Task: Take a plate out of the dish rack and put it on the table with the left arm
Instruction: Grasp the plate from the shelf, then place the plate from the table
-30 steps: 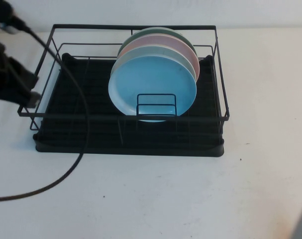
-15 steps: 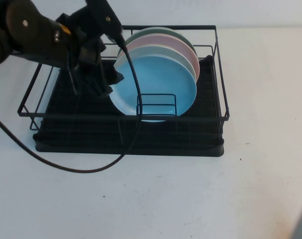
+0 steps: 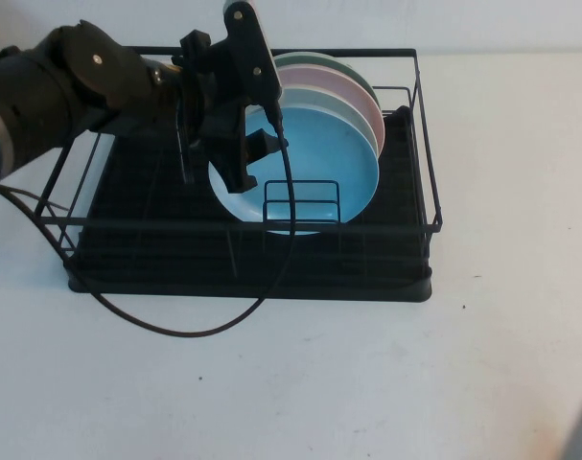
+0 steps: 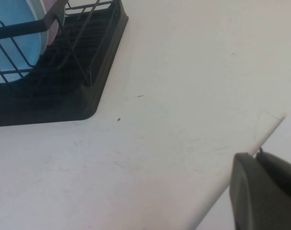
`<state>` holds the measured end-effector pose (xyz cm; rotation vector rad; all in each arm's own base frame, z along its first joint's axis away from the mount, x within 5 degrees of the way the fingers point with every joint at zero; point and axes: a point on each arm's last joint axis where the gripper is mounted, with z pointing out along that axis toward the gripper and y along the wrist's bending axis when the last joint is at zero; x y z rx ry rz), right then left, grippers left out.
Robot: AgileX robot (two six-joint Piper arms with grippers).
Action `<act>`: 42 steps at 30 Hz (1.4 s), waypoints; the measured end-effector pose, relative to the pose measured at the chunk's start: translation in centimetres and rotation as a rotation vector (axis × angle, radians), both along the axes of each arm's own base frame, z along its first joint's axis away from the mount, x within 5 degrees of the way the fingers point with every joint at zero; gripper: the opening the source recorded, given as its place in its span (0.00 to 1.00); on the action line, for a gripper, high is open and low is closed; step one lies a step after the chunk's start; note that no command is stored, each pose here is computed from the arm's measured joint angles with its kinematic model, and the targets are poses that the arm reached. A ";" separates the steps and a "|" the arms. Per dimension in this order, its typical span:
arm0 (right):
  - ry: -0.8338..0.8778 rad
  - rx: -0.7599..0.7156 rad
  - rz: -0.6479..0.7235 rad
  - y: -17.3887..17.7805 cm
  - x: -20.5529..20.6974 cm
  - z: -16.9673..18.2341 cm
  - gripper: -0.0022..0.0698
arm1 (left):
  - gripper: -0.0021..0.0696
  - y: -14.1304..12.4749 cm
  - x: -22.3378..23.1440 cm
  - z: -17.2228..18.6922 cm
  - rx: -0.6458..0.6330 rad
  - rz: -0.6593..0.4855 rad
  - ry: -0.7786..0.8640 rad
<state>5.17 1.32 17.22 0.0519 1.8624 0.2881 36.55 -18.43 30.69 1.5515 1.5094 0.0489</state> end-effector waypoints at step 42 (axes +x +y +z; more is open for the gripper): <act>0.000 0.000 0.000 0.0 0.0 0.0 0.00 | 0.04 2.2 -3.4 8.9 -0.127 0.081 -0.300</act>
